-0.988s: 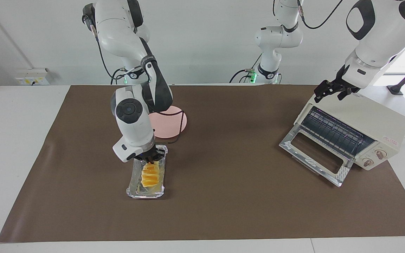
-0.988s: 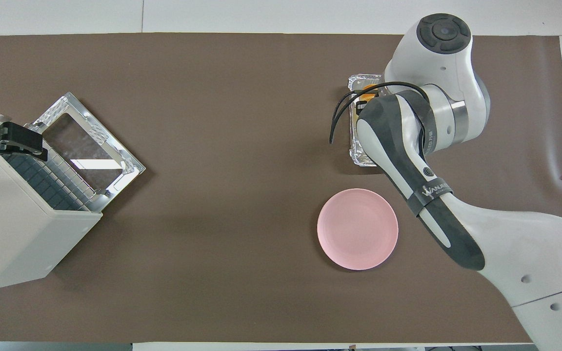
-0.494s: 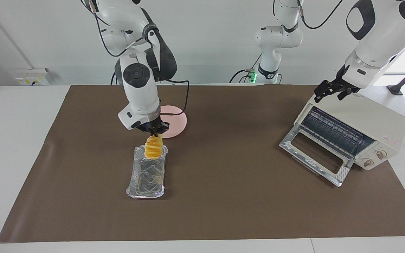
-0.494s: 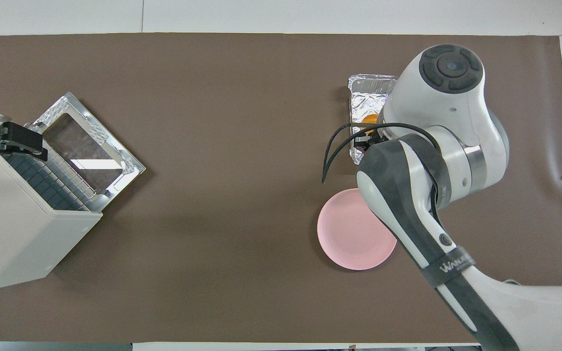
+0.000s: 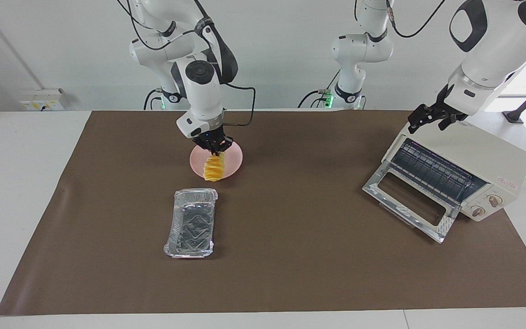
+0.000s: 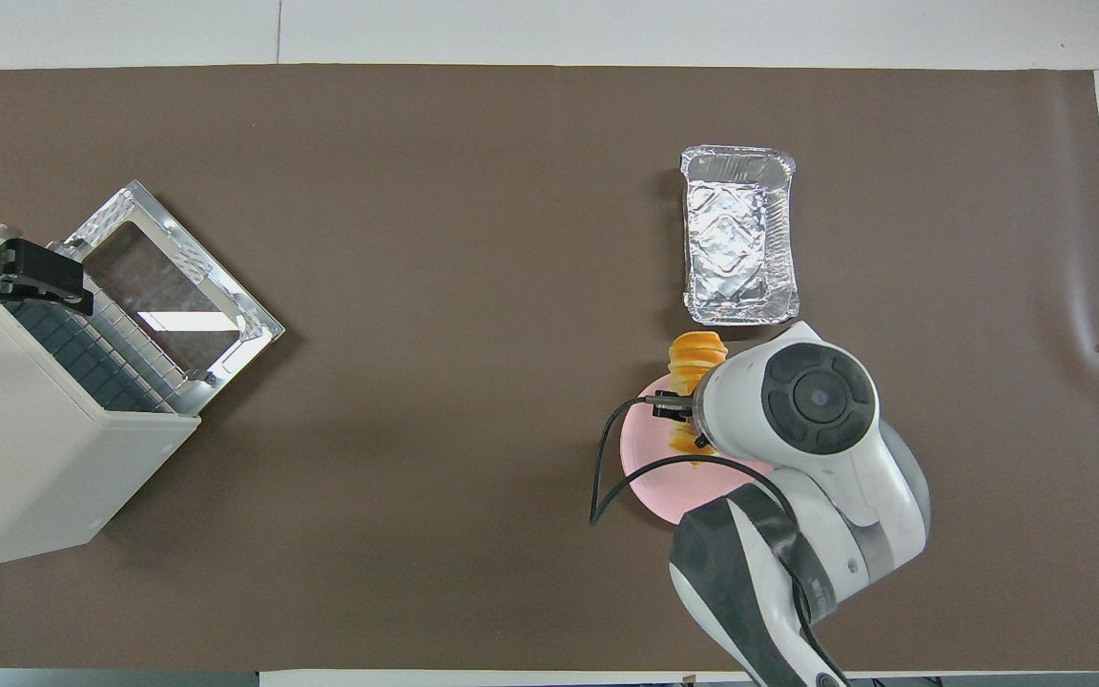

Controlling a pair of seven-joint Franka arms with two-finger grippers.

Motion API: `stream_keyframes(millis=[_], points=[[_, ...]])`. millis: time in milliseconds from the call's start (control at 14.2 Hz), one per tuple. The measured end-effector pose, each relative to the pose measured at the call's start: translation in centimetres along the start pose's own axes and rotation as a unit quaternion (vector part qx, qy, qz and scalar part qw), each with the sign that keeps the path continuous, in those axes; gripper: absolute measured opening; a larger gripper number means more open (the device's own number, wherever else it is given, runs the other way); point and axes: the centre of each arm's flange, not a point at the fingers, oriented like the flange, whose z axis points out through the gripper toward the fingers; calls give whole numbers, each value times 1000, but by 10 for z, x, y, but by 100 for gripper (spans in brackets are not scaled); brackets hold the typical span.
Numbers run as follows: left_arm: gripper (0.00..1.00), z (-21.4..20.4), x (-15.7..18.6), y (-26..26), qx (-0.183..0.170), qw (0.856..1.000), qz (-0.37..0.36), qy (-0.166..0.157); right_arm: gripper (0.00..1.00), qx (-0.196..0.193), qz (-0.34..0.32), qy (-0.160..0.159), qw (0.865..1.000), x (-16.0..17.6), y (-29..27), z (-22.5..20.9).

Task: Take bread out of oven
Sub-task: 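Lower the bread onto the pink plate and open the right gripper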

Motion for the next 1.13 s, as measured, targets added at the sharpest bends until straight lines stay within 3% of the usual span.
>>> stream_keyframes(millis=[212, 564, 635, 917, 1129], points=[[100, 0, 0, 0, 0, 1000, 0, 0, 10, 9, 0, 14, 1000, -26, 16, 32], [100, 0, 0, 0, 0, 1000, 0, 0, 10, 14, 1, 20, 1000, -33, 22, 46], [100, 0, 0, 0, 0, 1000, 0, 0, 16, 14, 1, 20, 1000, -33, 22, 46], [100, 0, 0, 0, 0, 1000, 0, 0, 62, 16, 1, 22, 1000, -31, 21, 43], [100, 0, 0, 0, 0, 1000, 0, 0, 96, 7, 3, 11, 1000, -18, 13, 15]])
